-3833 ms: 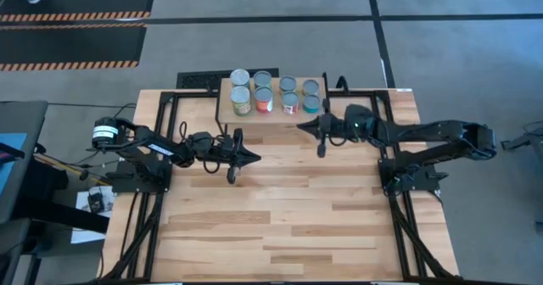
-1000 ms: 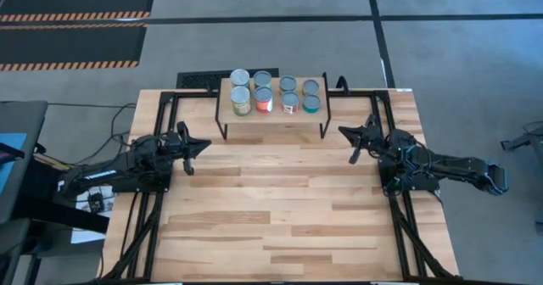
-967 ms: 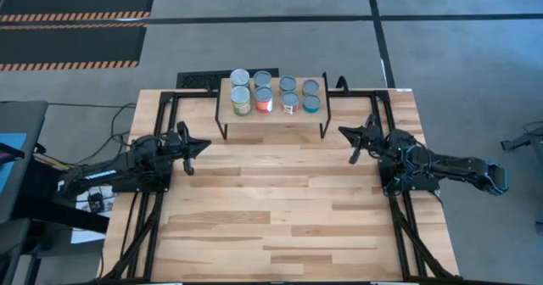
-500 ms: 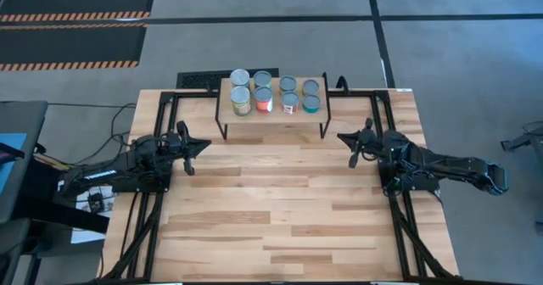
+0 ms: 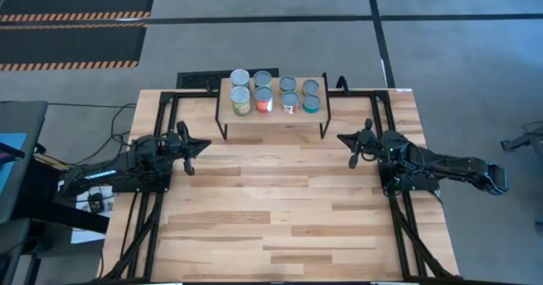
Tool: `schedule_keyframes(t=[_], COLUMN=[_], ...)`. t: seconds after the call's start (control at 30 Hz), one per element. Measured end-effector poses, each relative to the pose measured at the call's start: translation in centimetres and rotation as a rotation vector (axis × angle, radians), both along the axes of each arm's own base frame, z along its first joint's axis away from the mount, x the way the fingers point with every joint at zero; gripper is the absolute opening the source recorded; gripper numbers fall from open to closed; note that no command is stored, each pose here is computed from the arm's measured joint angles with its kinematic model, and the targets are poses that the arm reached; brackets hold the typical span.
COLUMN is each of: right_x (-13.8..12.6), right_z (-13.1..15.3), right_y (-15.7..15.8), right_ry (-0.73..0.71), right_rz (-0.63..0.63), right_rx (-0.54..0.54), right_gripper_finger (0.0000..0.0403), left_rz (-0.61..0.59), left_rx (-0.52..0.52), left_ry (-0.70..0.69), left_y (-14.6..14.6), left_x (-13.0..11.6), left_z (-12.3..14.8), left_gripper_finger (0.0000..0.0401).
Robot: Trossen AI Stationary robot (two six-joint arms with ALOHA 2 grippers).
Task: Pick and place cans onto a shelf
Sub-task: Return to Home Position
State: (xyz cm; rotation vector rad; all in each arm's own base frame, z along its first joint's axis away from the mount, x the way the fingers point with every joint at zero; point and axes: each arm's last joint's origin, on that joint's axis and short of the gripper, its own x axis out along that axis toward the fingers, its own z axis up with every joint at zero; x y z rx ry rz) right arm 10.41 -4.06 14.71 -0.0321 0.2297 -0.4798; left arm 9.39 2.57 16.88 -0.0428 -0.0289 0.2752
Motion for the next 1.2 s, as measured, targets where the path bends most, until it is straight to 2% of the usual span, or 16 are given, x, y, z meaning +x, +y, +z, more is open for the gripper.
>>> schedule_keyframes(t=[1.2], right_x=[-0.01], right_z=[-0.04], right_y=[0.0], right_ry=[0.004], right_rz=[-0.002], right_rx=[0.002], right_gripper_finger=[0.0033], left_rz=[-0.001], left_rx=[0.0], left_ry=[0.0], left_y=[0.0], left_x=[0.0], left_z=[0.0], left_gripper_finger=[0.0])
